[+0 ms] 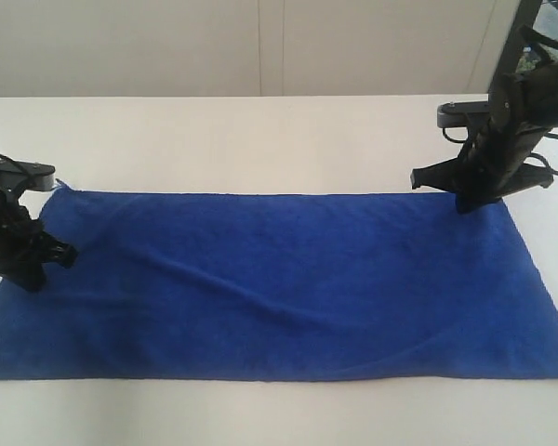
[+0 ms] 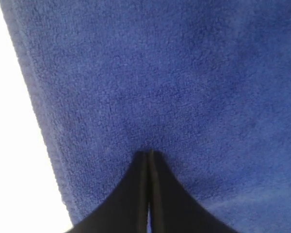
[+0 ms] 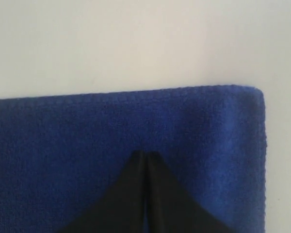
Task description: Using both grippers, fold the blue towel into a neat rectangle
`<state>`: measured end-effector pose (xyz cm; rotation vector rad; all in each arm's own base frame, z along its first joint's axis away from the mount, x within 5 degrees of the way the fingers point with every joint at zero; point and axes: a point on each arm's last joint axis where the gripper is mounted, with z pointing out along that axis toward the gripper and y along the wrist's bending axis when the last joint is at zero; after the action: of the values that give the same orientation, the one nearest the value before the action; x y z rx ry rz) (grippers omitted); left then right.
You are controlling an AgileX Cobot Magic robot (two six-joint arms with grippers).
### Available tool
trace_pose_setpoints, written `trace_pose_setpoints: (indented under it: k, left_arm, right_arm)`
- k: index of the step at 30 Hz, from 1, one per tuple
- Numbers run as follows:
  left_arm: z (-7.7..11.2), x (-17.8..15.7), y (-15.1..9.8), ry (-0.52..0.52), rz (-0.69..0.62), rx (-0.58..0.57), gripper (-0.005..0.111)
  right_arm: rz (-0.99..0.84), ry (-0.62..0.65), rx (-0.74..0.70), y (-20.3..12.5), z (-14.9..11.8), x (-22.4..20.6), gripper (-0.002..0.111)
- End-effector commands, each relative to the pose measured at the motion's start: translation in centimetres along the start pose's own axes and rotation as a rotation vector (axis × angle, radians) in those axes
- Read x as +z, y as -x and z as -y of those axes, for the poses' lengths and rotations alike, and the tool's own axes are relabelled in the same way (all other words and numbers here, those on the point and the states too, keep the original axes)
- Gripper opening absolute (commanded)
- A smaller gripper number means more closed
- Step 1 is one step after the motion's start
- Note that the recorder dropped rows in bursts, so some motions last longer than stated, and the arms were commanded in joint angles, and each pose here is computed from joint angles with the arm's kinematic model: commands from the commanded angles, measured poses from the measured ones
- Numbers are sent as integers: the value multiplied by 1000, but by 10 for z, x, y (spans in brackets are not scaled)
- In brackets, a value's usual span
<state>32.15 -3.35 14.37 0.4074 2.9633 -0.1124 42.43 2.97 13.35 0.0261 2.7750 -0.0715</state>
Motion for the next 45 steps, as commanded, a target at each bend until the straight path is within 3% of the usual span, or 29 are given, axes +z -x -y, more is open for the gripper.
trace_pose_setpoints:
  k: [1, 6, 11, 16, 20, 27, 45]
  left_arm:
    - [-1, 4, -7, 2, -65, 19, 0]
    - [-2, -3, 1, 14, -6, 15, 0]
    - [2, -43, 7, 11, 54, 18, 0]
    - [12, -79, -13, -15, 49, 15, 0]
    - [23, -63, -31, -110, 21, -45, 0]
    - [34, -33, -55, -109, 9, -43, 0]
    - [32, -9, -61, -102, -46, -54, 0]
  right_arm:
    - [-4, -3, -3, 1, 3, -1, 0]
    - [8, -12, 3, 5, 6, -34, 0]
    - [-45, -31, 11, -5, 11, -71, 0]
    - [-141, -47, 13, -54, 19, -102, 0]
    - [-160, -4, 33, -88, 19, -116, 0]
    - [-214, 21, 40, -134, 18, -91, 0]
    - [-357, 1, 25, -170, 19, -61, 0]
